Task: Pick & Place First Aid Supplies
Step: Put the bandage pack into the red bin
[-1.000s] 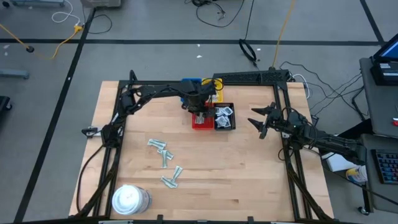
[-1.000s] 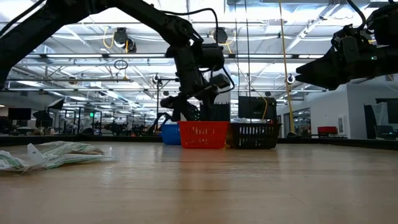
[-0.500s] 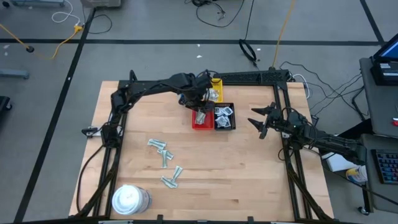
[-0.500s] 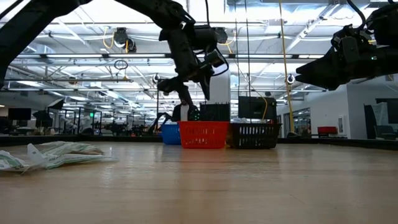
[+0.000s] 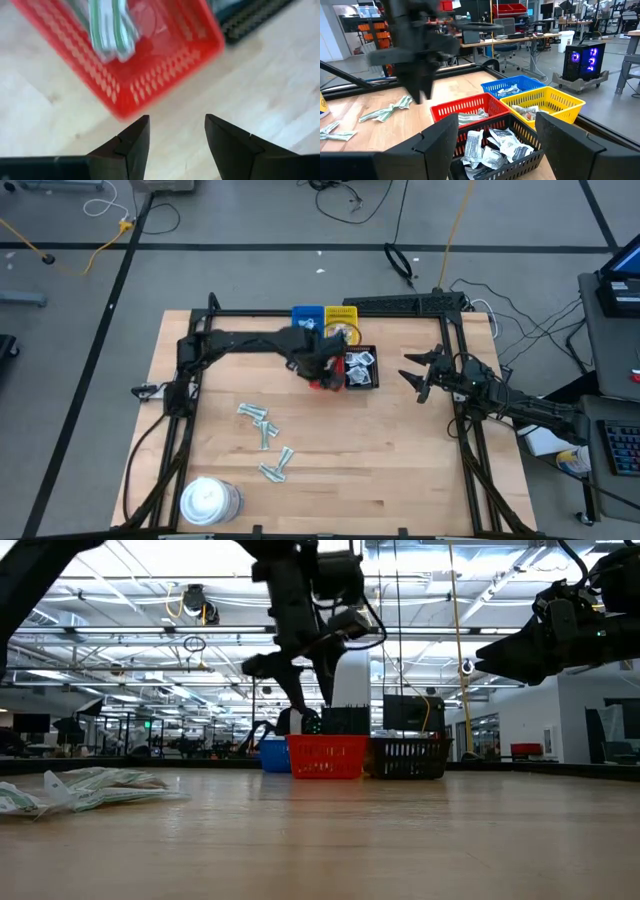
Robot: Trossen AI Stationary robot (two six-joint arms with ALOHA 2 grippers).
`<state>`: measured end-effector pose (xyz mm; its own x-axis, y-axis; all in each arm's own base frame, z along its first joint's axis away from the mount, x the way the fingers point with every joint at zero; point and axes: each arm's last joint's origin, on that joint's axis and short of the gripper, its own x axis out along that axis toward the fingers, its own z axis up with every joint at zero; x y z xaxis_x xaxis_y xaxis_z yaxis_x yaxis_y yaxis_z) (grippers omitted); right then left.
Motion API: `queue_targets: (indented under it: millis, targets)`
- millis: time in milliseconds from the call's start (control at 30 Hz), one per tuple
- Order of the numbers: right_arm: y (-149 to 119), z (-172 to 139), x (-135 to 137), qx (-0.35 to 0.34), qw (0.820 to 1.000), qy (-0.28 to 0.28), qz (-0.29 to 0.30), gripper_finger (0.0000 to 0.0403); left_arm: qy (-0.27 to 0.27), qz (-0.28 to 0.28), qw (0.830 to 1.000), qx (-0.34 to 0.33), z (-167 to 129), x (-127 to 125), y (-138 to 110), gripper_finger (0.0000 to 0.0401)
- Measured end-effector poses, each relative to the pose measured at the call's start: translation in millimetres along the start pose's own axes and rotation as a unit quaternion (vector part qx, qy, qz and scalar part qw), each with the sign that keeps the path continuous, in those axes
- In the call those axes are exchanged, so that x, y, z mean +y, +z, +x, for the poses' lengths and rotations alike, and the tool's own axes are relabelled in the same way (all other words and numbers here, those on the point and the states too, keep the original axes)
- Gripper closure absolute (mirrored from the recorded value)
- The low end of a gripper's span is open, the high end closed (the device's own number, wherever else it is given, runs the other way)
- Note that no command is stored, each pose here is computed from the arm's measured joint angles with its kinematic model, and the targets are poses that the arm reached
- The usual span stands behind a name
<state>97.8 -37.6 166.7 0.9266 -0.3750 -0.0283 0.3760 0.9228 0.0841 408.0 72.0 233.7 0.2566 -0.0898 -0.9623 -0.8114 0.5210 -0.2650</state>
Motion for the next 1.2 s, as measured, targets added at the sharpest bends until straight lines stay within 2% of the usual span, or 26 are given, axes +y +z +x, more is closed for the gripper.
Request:
queue_targets:
  millis: [167, 333, 567, 867, 1200]
  targets:
    - [0.0, 0.0, 0.0, 0.0, 1.0, 0.0, 0.0, 0.0143, 0.036, 0.022, 0.999, 0.004, 3.6, -5.2, -42.4, 0.0185]
    - [0.0, 0.0, 0.0, 0.0, 1.0, 0.0, 0.0, 0.0143, 0.047, 0.03, 0.998, 0.017, 3.1, -7.9, -82.8, 0.0169]
    - [0.0, 0.0, 0.0, 0.0, 1.0, 0.0, 0.0, 0.0144, 0.06, 0.048, 0.997, 0.023, 4.3, -15.9, -130.7, 0.0173]
    - [0.0, 0.0, 0.0, 0.0, 1.0, 0.0, 0.0, 0.0141, 0.059, 0.064, 0.996, 0.033, 6.3, -31.4, -173.8, 0.0198]
    - [0.0, 0.0, 0.0, 0.0, 1.0, 0.0, 0.0, 0.0144, 0.057, 0.067, 0.995, 0.044, 6.5, -39.6, -205.4, 0.0201]
